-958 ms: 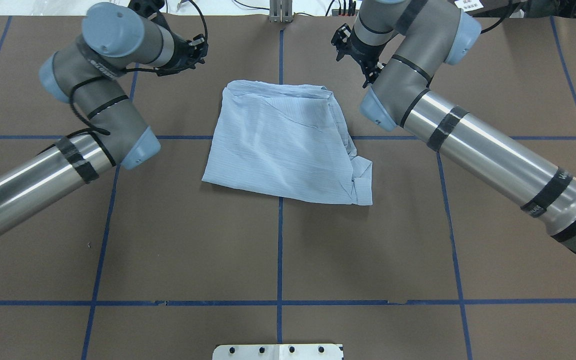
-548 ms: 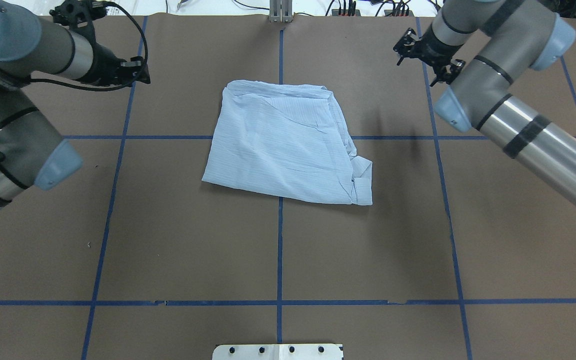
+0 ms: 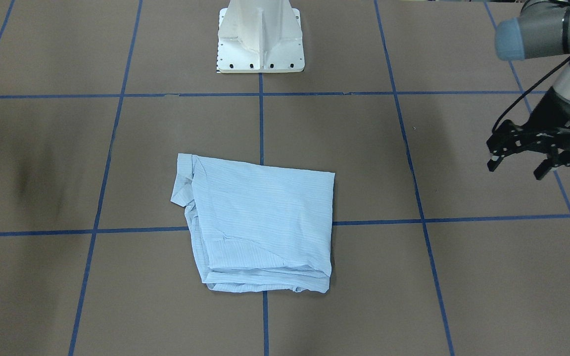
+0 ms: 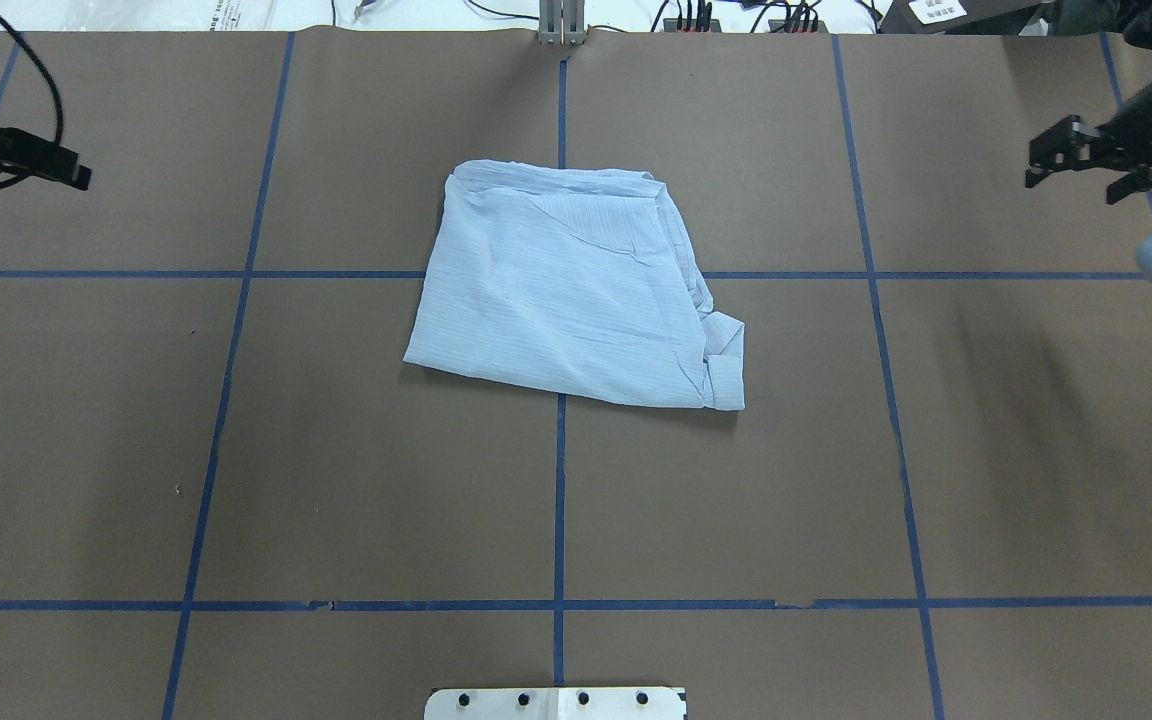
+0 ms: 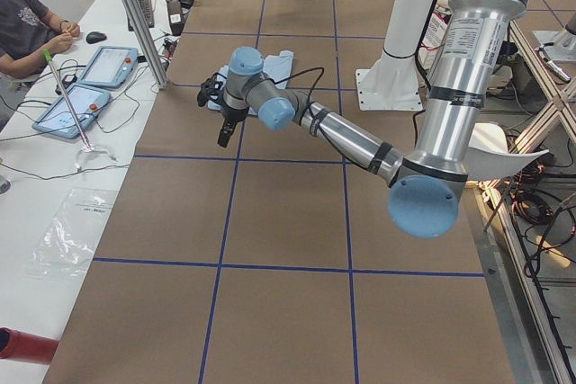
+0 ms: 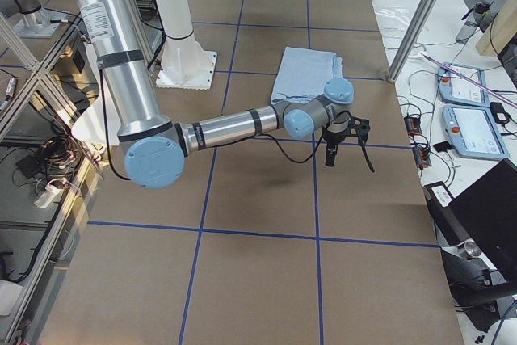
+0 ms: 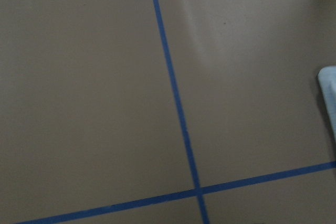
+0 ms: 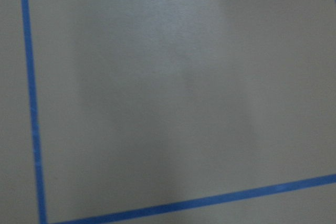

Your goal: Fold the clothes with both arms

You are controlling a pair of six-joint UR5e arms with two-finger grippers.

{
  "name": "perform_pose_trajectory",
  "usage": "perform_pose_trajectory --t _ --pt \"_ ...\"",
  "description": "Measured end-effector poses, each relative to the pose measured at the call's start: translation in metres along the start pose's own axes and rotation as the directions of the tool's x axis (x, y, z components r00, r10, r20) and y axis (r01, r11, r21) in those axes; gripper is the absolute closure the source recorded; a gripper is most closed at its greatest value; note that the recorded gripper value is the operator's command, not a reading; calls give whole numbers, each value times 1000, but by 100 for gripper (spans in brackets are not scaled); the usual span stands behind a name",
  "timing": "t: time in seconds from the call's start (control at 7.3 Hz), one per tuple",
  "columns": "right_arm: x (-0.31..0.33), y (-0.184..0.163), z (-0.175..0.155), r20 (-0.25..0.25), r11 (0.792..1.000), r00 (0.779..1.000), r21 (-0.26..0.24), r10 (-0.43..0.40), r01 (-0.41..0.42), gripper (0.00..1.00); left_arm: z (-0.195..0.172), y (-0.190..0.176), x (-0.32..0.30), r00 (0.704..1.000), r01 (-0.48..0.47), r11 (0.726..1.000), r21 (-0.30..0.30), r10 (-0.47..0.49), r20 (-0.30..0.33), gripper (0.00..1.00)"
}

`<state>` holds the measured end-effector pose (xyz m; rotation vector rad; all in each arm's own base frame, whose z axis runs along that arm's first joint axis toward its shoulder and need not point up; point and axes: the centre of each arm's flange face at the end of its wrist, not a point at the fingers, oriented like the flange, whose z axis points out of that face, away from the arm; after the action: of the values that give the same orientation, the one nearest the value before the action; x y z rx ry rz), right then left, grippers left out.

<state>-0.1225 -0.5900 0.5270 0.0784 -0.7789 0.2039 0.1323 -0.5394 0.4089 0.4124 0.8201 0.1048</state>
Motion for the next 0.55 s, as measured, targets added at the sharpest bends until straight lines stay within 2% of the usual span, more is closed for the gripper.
perform_pose_trajectory --t 0.27,0.55 --pt "105 26 -20 -29 990 989 -12 -142 142 0 -28 23 -89 997 -52 999 -3 52 55 0" --pt "169 45 -36 -55 975 973 -46 -222 219 0 -34 65 -164 996 -83 995 -49 84 31 0"
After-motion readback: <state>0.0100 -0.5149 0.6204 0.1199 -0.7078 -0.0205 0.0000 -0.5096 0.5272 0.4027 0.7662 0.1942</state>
